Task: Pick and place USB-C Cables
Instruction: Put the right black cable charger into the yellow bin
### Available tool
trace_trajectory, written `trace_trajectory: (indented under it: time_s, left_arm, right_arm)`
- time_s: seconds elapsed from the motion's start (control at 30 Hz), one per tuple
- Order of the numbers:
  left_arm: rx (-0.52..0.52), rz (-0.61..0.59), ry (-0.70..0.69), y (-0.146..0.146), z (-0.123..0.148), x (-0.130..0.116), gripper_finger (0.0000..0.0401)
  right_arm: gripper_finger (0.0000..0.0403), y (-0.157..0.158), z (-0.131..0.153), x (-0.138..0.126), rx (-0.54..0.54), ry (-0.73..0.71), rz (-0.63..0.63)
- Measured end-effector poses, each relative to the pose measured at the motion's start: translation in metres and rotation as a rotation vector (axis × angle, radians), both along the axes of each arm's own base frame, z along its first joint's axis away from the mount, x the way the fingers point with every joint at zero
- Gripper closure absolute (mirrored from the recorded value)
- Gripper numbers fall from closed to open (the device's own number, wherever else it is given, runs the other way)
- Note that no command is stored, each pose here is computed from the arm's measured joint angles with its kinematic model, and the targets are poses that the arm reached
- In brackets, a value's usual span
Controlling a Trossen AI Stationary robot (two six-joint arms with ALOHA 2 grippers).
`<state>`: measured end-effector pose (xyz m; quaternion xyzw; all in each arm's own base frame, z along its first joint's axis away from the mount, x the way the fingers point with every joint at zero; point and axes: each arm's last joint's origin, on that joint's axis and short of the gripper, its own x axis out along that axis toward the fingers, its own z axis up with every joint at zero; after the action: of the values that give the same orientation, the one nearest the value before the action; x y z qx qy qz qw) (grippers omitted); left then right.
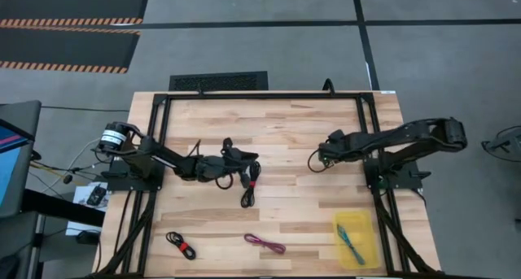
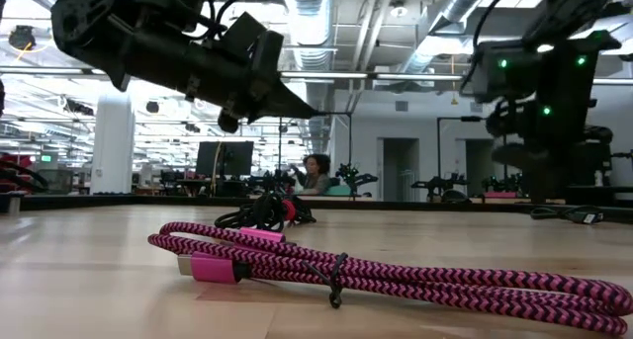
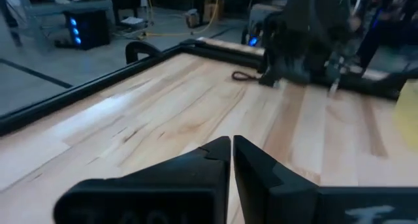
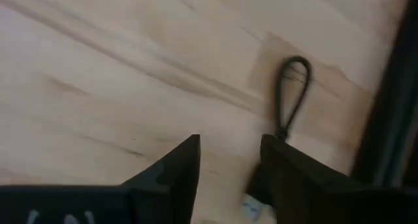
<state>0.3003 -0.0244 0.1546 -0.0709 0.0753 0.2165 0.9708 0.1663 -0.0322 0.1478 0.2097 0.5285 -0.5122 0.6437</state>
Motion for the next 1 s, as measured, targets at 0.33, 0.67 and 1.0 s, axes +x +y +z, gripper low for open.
trace_trajectory:
  time_s: [0.33,0.67,1.0]
  left_arm:
    - [0.023,0.016,0.035,0.006,-0.002,0.000,0.0281]
    - [0.044,-0.012,0.098,0.015,-0.007,0.000,0.0217]
    - [0.096,0.002,0.124,0.016,-0.008,-0.001,0.0225]
  right_arm:
    - [0.0175,-0.005,-0.016,-0.007,0.042,0.232,-0.033]
    - [0.0211,-0.020,-0.031,-0.012,0.065,0.177,-0.045]
    - [0.0353,-0.021,-0.032,-0.013,0.091,0.149,-0.019]
